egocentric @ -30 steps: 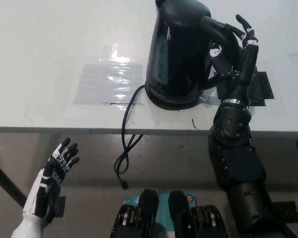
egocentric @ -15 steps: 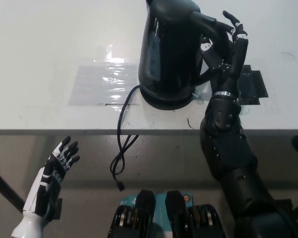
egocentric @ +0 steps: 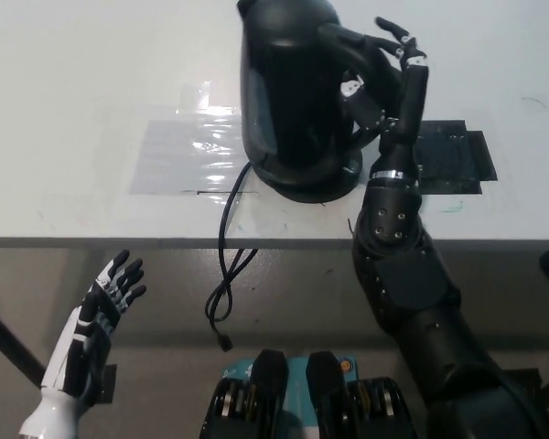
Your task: A kettle and its base are kept separately on the desk infront of the robot and the robot uses its right hand to lift the kettle by its handle and places it on its base to align it correctly.
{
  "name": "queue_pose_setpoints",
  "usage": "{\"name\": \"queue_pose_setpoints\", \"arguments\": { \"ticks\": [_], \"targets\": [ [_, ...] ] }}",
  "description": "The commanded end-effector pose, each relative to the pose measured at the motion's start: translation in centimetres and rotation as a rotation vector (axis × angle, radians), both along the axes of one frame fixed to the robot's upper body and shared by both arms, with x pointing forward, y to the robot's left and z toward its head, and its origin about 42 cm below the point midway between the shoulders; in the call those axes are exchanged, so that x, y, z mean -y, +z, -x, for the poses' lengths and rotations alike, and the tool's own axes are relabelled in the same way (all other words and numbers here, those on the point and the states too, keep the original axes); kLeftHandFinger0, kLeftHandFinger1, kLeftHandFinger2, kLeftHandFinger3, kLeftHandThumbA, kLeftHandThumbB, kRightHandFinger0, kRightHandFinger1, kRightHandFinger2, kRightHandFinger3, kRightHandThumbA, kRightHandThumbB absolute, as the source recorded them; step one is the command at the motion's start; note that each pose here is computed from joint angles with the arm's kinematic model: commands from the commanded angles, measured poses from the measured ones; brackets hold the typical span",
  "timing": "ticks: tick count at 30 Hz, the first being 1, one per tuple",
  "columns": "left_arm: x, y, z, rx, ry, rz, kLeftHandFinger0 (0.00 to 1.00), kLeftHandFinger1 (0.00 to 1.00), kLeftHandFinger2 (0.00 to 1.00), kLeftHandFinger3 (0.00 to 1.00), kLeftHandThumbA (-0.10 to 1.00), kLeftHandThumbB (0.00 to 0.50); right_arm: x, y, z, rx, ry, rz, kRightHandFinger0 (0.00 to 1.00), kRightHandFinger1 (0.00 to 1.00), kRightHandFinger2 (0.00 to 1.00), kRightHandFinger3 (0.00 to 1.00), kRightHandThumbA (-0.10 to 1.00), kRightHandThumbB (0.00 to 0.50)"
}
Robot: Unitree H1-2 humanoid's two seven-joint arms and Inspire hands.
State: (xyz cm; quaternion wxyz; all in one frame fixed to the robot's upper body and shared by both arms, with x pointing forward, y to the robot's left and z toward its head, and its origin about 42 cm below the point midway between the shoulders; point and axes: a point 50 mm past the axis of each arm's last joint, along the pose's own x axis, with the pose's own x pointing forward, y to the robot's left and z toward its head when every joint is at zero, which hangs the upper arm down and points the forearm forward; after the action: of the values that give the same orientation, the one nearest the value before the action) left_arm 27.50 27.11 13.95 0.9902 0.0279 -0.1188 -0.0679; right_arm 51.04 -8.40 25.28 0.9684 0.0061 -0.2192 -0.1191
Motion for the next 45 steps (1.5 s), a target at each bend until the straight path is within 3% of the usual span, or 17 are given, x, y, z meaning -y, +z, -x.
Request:
{"name": "queue_pose_setpoints", "arguments": {
  "ticks": [1, 12, 21, 22, 23, 34, 39, 41, 45],
  "targets": [
    [-0.3, 1.6, -0.5, 0.046, -0.032, -0.02, 1.0, 1.0, 1.0, 1.0, 1.0, 0.115, -3.0, 2.0, 1.1, 0.117, 0.072, 0.042, 0.0, 0.18, 0.6, 0.7, -0.1, 0.118],
    [-0.4, 1.8, -0.8, 0.047, -0.028, -0.023, 1.0, 1.0, 1.0, 1.0, 1.0, 0.146, -2.4, 2.7, 2.3, 0.167, 0.092, 0.059, 0.0, 0.24, 0.68, 0.78, -0.1, 0.097],
    [-0.4, 1.4, -0.8, 0.053, -0.033, -0.013, 1.0, 1.0, 1.0, 1.0, 1.0, 0.105, 2.0, 3.1, 1.7, 0.171, 0.047, 0.007, 0.0, 0.24, 0.67, 0.77, -0.1, 0.096],
    [-0.4, 1.4, -0.8, 0.053, -0.033, -0.013, 1.0, 1.0, 1.0, 1.0, 1.0, 0.105, 2.0, 3.1, 1.7, 0.17, 0.047, 0.007, 0.0, 0.27, 0.7, 0.79, -0.1, 0.049],
    [-0.4, 1.3, -0.7, 0.047, -0.028, -0.01, 1.0, 1.0, 1.0, 1.0, 1.0, 0.121, 2.8, 3.3, 1.4, 0.157, 0.012, 0.034, 0.0, 0.31, 0.72, 0.79, -0.1, 0.099],
    [-0.3, 1.1, -0.5, 0.041, -0.028, -0.019, 1.0, 1.0, 1.0, 1.0, 1.0, 0.114, 4.8, 3.0, -0.8, 0.119, -0.049, 0.035, 0.0, 0.24, 0.67, 0.76, -0.1, 0.09],
    [-0.2, 1.2, -0.5, 0.043, -0.033, -0.016, 1.0, 1.0, 1.0, 1.0, 1.0, 0.11, 4.6, 2.9, -1.7, 0.078, -0.078, 0.059, 0.0, 0.21, 0.61, 0.73, -0.1, 0.124],
    [-0.3, 1.2, -0.6, 0.043, -0.032, -0.017, 1.0, 1.0, 1.0, 1.0, 1.0, 0.113, 4.2, 2.8, -1.9, 0.073, -0.063, 0.037, 0.0, 0.15, 0.55, 0.7, -0.1, 0.119],
    [-0.3, 1.4, -0.7, 0.046, -0.035, -0.017, 1.0, 1.0, 1.0, 1.0, 1.0, 0.127, 3.2, 2.8, -1.8, 0.071, -0.036, 0.0, 0.0, 0.13, 0.57, 0.73, -0.1, 0.12]
  ]
}}
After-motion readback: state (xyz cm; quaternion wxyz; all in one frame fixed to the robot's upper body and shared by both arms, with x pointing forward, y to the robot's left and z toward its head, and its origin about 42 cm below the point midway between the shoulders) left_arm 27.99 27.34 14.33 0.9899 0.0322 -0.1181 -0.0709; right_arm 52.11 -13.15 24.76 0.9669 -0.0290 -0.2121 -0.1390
